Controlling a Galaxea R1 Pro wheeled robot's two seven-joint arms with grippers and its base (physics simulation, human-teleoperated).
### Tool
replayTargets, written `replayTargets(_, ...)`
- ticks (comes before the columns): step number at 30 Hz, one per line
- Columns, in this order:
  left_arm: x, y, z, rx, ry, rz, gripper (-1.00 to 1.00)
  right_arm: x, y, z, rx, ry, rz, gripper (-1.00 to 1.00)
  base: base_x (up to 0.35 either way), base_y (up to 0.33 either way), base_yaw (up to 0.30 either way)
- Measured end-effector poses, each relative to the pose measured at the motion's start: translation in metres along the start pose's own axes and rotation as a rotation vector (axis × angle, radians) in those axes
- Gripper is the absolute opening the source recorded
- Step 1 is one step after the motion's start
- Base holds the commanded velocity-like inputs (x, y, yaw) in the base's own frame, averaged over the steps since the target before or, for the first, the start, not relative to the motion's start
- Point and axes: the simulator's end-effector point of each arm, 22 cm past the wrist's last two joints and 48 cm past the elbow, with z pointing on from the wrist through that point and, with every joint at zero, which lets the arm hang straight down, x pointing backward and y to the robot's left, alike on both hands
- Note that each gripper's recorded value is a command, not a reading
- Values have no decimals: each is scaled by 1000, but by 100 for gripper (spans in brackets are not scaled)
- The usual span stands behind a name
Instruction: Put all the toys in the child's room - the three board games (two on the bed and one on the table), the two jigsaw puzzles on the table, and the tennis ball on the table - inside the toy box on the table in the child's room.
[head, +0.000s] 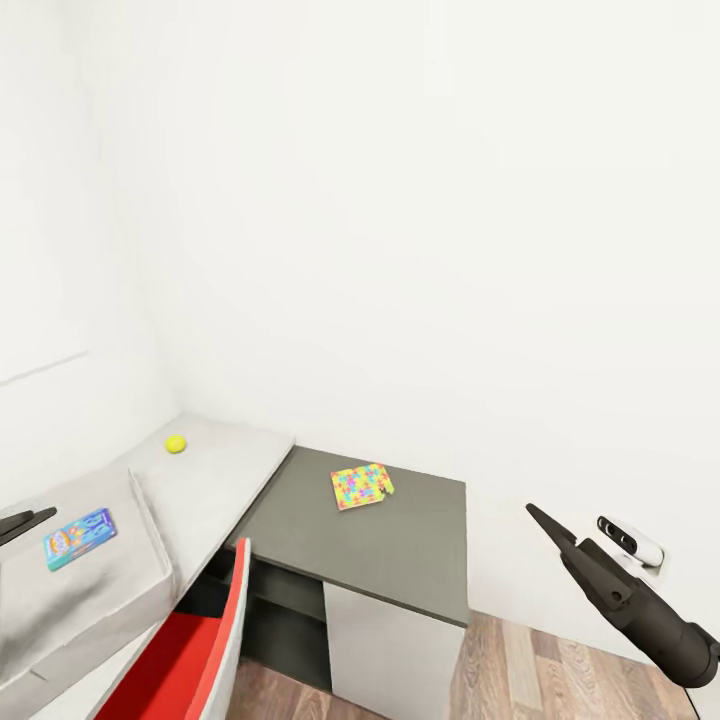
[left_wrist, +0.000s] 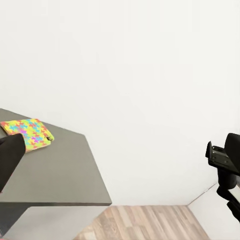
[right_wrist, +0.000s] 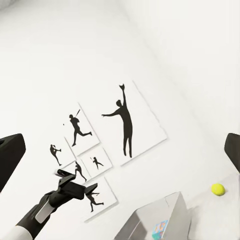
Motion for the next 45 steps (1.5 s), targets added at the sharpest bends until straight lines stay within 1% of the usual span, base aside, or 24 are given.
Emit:
replayTargets(10, -1, -2, 0, 3, -2, 4, 100, -1, 1, 0, 1, -1, -3, 100, 0, -296, -191)
replayTargets(14, -1, -3, -1, 4, -3, 7, 100, -1, 2, 0, 0, -2, -4, 100, 0, -162, -253)
replayTargets(45, -7, -13, -4, 16, -17, 26, 100, -7, 11, 2, -15, -6, -23, 100, 0, -7, -257)
